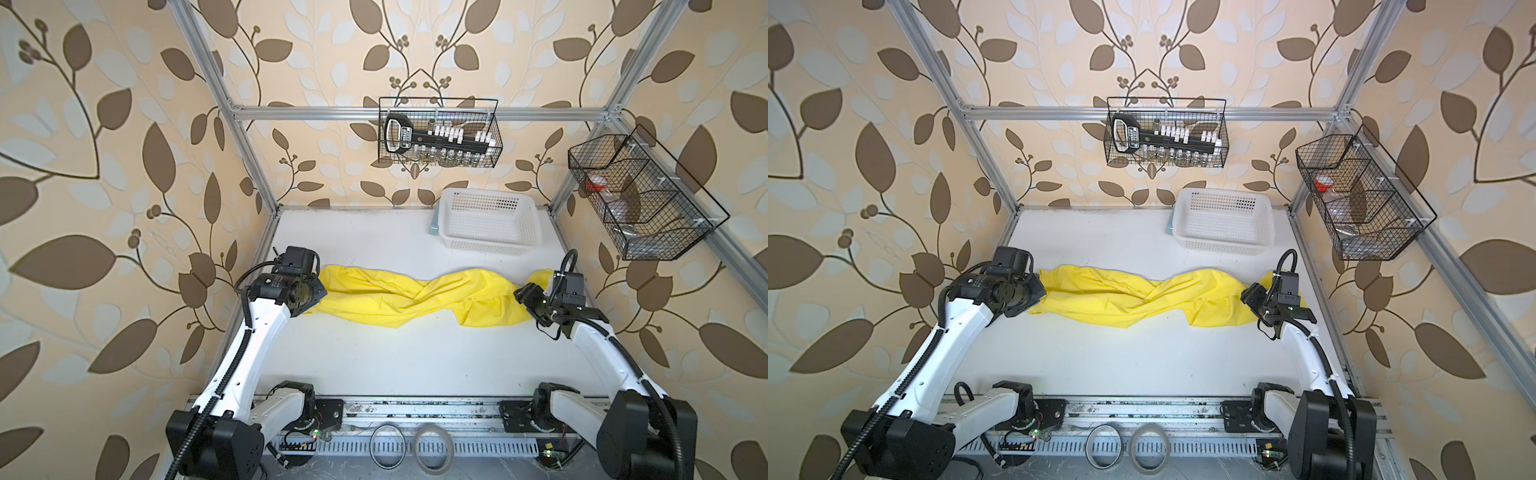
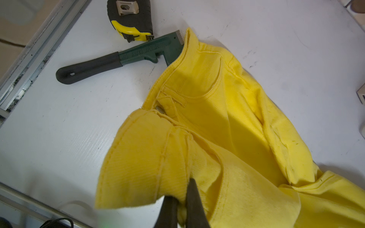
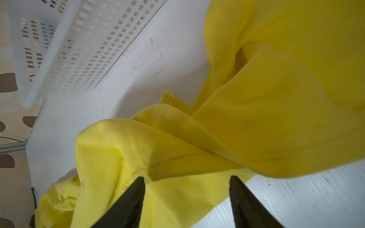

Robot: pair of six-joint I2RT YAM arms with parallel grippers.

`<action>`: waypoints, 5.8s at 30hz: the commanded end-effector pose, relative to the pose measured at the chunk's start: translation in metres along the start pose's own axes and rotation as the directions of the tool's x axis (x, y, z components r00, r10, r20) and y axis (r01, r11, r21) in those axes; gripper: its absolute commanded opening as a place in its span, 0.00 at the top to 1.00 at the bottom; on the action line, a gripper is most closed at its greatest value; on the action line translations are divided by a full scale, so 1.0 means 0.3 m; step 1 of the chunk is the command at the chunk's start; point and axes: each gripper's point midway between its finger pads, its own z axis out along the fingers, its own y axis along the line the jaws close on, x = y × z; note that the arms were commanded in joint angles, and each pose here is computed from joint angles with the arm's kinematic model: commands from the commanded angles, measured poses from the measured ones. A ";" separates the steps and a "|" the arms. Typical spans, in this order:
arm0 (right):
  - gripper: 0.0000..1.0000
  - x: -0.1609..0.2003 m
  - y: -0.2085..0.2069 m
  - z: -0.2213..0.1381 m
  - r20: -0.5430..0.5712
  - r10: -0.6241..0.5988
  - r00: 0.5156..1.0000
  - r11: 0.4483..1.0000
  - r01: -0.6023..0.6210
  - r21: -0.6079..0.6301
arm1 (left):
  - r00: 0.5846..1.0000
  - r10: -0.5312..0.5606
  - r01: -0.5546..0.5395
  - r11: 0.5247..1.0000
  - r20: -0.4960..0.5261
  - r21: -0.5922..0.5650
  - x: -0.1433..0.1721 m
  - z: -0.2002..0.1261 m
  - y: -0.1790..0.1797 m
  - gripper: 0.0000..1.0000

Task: Fold and stack the trousers
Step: Flatten out the trousers at the center of the table.

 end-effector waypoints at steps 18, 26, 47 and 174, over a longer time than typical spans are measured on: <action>0.94 -0.200 0.087 0.000 0.174 0.128 0.976 0.990 -0.116 -0.081 | 0.989 0.062 -0.058 0.998 0.135 -0.035 -0.125 -0.083 -0.012 1.00; 1.00 -0.422 0.267 -0.285 0.380 -0.041 0.924 0.995 0.073 -0.070 | 0.960 0.099 -0.093 0.995 0.260 -0.037 -0.281 -0.185 -0.081 1.00; 0.98 -0.016 0.170 -0.216 0.074 -0.094 0.993 0.989 0.101 -0.106 | 0.968 0.126 -0.105 0.989 0.215 -0.105 -0.246 -0.096 -0.042 1.00; 1.00 -0.282 -0.034 -0.489 0.537 0.107 0.837 0.992 -0.124 -0.006 | 0.978 0.076 -0.057 0.993 0.193 -0.103 -0.351 -0.033 -0.013 1.00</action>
